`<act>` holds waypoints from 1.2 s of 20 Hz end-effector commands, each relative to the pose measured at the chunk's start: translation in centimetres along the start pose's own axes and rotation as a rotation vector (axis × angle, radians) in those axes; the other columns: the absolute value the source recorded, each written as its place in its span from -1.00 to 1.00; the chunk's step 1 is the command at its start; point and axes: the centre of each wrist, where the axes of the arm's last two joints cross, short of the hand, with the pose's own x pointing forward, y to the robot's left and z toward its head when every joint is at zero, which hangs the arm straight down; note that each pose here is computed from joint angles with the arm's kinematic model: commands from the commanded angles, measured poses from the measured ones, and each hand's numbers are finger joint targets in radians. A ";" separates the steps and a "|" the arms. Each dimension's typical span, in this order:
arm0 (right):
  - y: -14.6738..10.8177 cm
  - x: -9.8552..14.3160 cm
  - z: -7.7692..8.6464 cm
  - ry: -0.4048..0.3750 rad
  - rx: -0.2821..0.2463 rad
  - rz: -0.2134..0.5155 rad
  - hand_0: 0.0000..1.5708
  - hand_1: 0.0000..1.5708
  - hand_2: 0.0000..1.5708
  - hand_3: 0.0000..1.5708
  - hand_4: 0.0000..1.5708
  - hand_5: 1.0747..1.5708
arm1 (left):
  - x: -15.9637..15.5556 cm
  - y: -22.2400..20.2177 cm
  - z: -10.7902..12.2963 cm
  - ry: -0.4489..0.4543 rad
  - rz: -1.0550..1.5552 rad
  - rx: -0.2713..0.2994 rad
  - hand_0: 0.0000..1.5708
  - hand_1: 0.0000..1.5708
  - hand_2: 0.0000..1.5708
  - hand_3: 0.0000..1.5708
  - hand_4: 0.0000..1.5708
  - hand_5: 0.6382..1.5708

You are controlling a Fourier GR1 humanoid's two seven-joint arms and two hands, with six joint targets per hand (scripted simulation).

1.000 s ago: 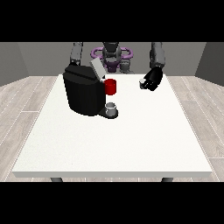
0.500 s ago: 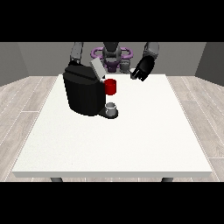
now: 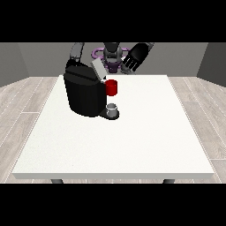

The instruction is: Insert the coffee pod into the coffee machine and close the lid

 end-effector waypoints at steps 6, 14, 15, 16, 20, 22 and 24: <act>-0.6 2.8 -1.0 -0.103 0.001 0.012 -1.00 -1.00 -1.00 -1.00 -1.00 1.00 | 2.5 7.3 0.8 0.005 0.004 0.111 0.49 0.49 0.60 0.61 -0.39 1.00; -2.3 5.9 -2.7 -0.184 -0.024 0.013 -1.00 -1.00 -1.00 -1.00 -0.76 1.00 | 4.0 10.9 1.6 -0.010 -0.009 0.194 0.61 0.61 0.66 0.60 -0.41 1.00; -2.5 7.0 -2.5 -0.166 -0.023 0.003 -1.00 -1.00 -1.00 -1.00 -1.00 1.00 | 1.4 10.4 2.4 0.009 -0.026 0.176 0.64 0.64 0.68 0.61 -0.39 1.00; -2.3 6.9 -3.0 -0.198 -0.031 -0.003 -1.00 -1.00 -1.00 -1.00 -1.00 1.00 | 3.4 11.0 1.8 -0.021 -0.027 0.203 0.60 0.60 0.65 0.58 -0.37 1.00; -3.4 6.3 -3.5 -0.192 -0.051 0.001 -1.00 -1.00 -1.00 -1.00 -0.81 1.00 | 4.9 10.1 0.8 -0.009 -0.047 0.176 0.51 0.51 0.61 0.56 -0.40 1.00; -2.3 8.1 -3.2 -0.208 -0.023 -0.010 -1.00 -1.00 -1.00 -1.00 -0.87 1.00 | 2.9 9.1 0.8 0.007 -0.032 0.193 0.50 0.50 0.58 0.55 -0.41 1.00; -2.5 7.2 -3.4 -0.181 -0.073 0.007 -1.00 -1.00 -1.00 -1.00 -1.00 1.00 | 3.6 10.4 1.3 -0.019 -0.055 0.178 0.52 0.52 0.60 0.56 -0.41 1.00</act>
